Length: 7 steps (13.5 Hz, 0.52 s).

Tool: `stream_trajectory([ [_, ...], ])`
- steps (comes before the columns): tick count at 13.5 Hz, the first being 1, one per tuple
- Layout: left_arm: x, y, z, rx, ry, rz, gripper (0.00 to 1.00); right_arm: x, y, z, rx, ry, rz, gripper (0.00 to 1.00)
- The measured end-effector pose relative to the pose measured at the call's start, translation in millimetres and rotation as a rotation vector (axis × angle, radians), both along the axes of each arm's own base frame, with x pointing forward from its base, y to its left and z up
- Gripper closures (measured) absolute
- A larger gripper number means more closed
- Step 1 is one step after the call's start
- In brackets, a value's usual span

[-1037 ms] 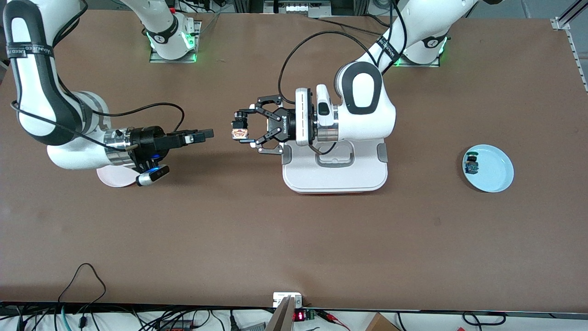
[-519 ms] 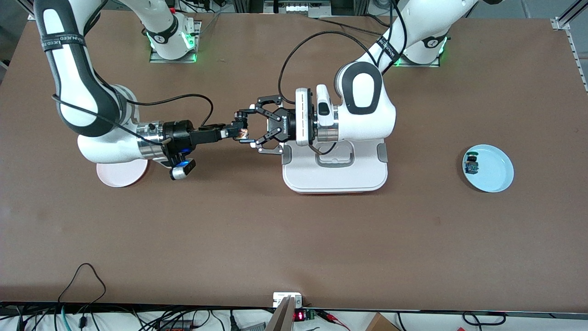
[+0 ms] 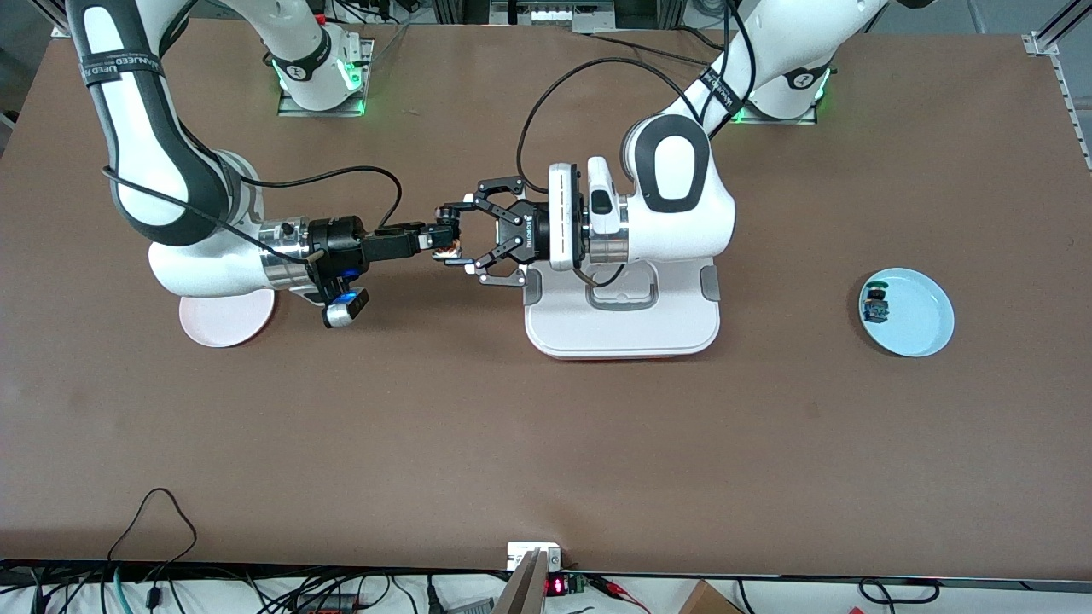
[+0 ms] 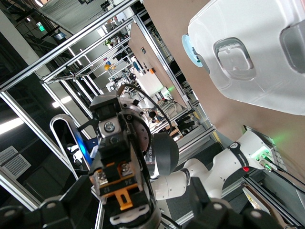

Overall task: Transfer orange switch to right arm and place
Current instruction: 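Grasp the switch with the right gripper while the left gripper releases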

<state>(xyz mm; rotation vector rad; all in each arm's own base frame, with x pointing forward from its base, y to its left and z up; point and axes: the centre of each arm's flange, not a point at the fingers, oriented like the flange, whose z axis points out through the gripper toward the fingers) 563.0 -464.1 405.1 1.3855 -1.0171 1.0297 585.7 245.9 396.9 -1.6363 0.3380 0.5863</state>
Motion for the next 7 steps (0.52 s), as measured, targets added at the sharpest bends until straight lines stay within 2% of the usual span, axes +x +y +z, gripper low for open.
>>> stream_trajectory([
  [1, 0.0, 0.0, 0.0, 0.0, 0.0, 0.0, 0.28, -0.2, -0.4, -0.9, 0.0, 0.001, -0.001, 0.14],
  [5, -0.2, -1.0, -3.5, 0.0, 0.008, -0.001, 0.28, 3.5, -8.2, 3.7, 0.012, -0.006, -0.02, 0.6],
  [7, 0.4, -1.5, -2.4, -0.003, 0.012, 0.0, 0.28, 3.7, -8.9, 5.1, 0.014, -0.016, -0.021, 0.61],
])
